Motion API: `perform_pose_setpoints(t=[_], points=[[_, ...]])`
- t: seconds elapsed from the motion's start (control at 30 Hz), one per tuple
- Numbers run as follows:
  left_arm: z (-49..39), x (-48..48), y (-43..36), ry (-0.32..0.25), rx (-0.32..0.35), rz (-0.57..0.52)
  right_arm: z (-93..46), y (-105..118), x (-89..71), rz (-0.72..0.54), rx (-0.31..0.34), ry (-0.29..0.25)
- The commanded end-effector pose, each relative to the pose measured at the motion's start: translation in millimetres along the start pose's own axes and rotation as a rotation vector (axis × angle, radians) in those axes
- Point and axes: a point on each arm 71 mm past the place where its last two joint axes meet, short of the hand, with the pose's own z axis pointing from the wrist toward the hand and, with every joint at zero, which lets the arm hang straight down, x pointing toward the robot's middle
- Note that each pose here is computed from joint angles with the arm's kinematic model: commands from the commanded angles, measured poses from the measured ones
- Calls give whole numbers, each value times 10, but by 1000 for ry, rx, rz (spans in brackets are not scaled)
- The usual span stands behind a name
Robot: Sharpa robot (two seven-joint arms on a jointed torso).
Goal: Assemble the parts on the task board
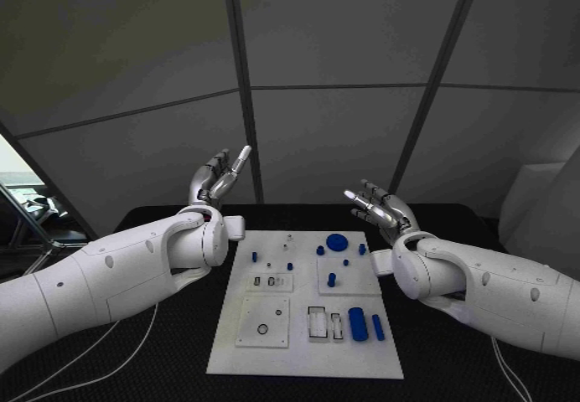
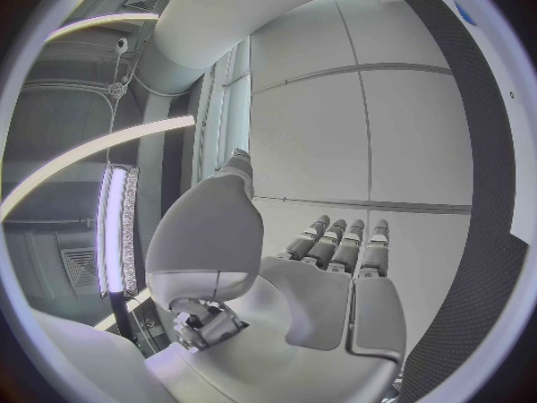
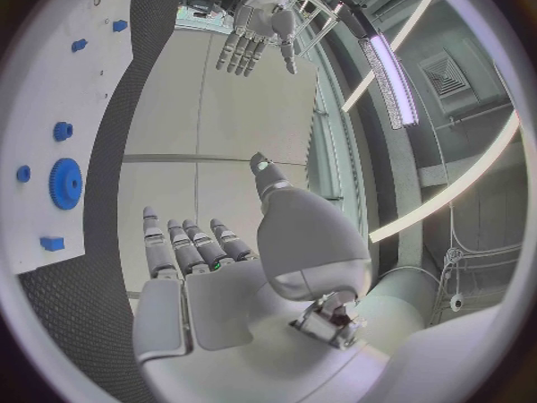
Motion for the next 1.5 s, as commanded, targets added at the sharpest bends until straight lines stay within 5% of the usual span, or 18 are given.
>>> perform_pose_setpoints(t=[0.03, 0.2, 0.23, 0.27, 0.6, 0.9, 1.13, 1.5], points=[[8, 28, -34, 38, 35, -40, 30, -1, 99, -44, 20, 175], [8, 28, -34, 38, 35, -40, 49, -1, 97, -53, 25, 196], [14, -118, 18, 63, 21, -31, 70, 61, -130, -292, -123, 127], [13, -137, 16, 64, 22, -30, 70, 67, -141, -313, -135, 124], [-37, -277, -32, 88, 46, -5, 65, 130, -206, -483, -209, 139], [-175, -327, -113, 136, 50, 13, 111, 353, -264, -653, -263, 171], [-322, -319, -198, 189, 43, 13, 181, 567, -243, -870, -275, 223], [-489, -159, -279, 271, 22, -21, 214, 685, -41, -1263, -206, 311]])
